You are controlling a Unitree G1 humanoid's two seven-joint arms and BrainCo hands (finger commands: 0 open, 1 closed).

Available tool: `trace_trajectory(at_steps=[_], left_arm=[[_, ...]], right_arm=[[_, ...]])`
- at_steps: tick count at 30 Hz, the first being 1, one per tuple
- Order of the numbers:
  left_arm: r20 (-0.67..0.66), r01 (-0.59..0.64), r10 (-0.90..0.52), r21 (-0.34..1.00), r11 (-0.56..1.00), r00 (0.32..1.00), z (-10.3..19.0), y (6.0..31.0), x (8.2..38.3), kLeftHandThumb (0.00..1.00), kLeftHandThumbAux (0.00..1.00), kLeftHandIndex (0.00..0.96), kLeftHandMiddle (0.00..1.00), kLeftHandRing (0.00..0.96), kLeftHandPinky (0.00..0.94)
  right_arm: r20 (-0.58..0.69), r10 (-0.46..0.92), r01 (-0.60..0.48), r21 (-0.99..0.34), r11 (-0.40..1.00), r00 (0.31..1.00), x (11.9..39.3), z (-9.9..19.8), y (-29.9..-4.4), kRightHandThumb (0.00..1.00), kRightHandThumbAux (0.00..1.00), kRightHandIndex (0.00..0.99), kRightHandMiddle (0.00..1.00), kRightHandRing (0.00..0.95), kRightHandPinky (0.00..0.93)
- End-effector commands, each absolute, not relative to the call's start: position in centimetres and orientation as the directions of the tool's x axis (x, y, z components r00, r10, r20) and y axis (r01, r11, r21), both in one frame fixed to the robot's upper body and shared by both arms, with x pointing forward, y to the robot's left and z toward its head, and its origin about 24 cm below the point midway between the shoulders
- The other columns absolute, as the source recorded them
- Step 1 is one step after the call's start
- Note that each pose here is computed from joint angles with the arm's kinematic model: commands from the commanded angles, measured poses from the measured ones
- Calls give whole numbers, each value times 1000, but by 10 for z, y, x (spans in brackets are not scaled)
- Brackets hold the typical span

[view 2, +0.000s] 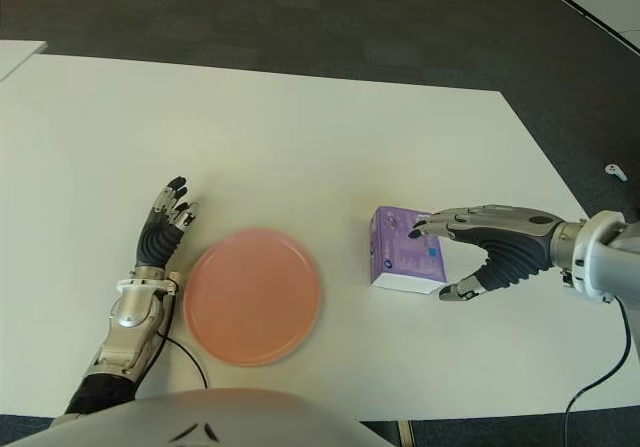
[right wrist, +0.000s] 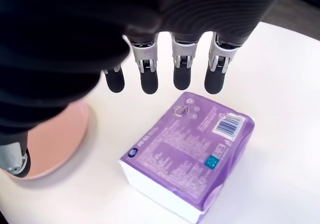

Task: Put the tissue paper into the plate.

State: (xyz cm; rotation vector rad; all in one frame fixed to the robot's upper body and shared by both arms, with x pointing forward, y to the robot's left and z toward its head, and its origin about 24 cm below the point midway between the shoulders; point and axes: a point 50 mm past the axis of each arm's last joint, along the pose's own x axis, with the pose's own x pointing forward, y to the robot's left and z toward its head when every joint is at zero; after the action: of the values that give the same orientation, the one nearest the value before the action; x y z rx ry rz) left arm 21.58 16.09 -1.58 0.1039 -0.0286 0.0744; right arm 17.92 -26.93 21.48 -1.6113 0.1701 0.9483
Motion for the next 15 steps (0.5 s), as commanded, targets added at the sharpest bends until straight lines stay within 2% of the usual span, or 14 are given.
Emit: trace_trajectory(at_steps=[1,15], left_arm=[[-66,-92,100,109,990,993,-35,166,204,0,539,0,0,0,0],[-54,-106,113,125,987,992,-38,170,205,0,527,0,0,0,0]], right_arm=[[-628,398,-577,-776,-254,669,182,208,-269,23,422,0,0,0,0],[-557,440,-547,-821,-165,704,184,197,-267,33,433,0,0,0,0]])
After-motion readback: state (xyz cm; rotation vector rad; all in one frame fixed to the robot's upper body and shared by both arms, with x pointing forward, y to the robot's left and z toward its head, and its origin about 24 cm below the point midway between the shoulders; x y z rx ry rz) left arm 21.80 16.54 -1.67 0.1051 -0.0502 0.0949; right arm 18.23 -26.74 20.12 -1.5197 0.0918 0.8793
